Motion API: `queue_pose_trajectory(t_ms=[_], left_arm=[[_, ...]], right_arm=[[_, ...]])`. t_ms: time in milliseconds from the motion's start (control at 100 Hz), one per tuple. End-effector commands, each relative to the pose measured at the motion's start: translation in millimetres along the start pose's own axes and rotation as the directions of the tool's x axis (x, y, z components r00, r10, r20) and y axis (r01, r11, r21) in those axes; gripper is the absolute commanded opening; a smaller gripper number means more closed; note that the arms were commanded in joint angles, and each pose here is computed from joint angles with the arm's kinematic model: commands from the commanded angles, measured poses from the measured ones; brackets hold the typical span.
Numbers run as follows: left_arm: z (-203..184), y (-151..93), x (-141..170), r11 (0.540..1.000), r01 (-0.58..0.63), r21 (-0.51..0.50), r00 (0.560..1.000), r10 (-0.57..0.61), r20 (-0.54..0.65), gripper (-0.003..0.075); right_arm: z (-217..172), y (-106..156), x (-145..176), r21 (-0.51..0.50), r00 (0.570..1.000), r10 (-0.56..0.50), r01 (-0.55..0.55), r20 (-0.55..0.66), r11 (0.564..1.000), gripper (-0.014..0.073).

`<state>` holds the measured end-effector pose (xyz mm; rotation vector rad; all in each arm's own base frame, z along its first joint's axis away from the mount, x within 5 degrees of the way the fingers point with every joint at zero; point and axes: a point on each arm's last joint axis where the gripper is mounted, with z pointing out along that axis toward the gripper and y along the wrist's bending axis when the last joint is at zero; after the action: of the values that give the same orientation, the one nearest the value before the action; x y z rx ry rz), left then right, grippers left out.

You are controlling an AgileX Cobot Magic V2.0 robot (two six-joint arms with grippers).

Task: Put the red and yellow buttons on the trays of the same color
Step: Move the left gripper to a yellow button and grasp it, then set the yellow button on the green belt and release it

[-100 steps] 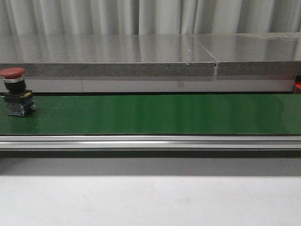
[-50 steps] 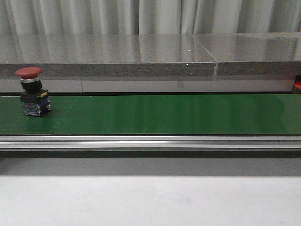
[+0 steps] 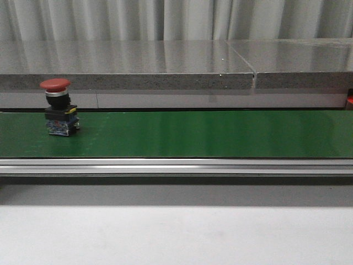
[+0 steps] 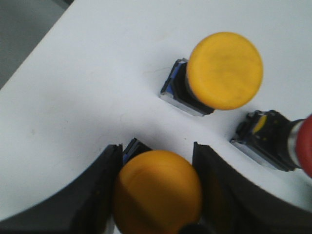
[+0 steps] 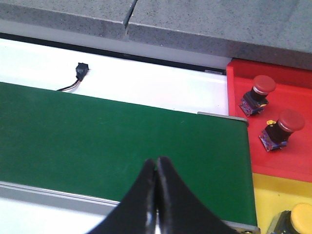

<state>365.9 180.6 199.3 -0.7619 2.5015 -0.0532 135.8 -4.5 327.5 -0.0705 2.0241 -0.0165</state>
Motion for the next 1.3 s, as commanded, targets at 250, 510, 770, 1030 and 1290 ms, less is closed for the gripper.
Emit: queue_pose_trajectory(t_ms=[250, 510, 770, 1030, 1290], left_arm=[[-136, -28, -22, 0.995, -0.015, 0.097, 0.953, -0.015, 0.304, -0.0002], [-212, -53, -5, 0.984, -0.115, 0.139, 0.903, 0.046, 0.426, -0.0002], [-212, -87, 25, 0.951, -0.24, 0.194, 0.925, 0.163, 0.344, -0.0002], [-174, -108, 59, 0.927, -0.296, 0.231, 0.933, 0.229, 0.276, -0.0002], [-140, -111, 66, 0.931, -0.292, 0.22, 0.946, 0.247, 0.211, 0.0]], right_arm=[[-5, -1, -14, 0.014, 0.996, -0.004, 0.003, 0.092, 1.0, -0.0068], [-5, -1, -14, 0.014, 0.996, -0.004, 0.003, 0.092, 1.0, -0.0068], [-5, -1, -14, 0.014, 0.996, -0.004, 0.003, 0.092, 1.0, -0.0068], [-5, -1, -14, 0.014, 0.996, -0.004, 0.003, 0.092, 1.0, -0.0068], [-5, -1, -14, 0.014, 0.996, -0.004, 0.003, 0.092, 1.0, -0.0068]])
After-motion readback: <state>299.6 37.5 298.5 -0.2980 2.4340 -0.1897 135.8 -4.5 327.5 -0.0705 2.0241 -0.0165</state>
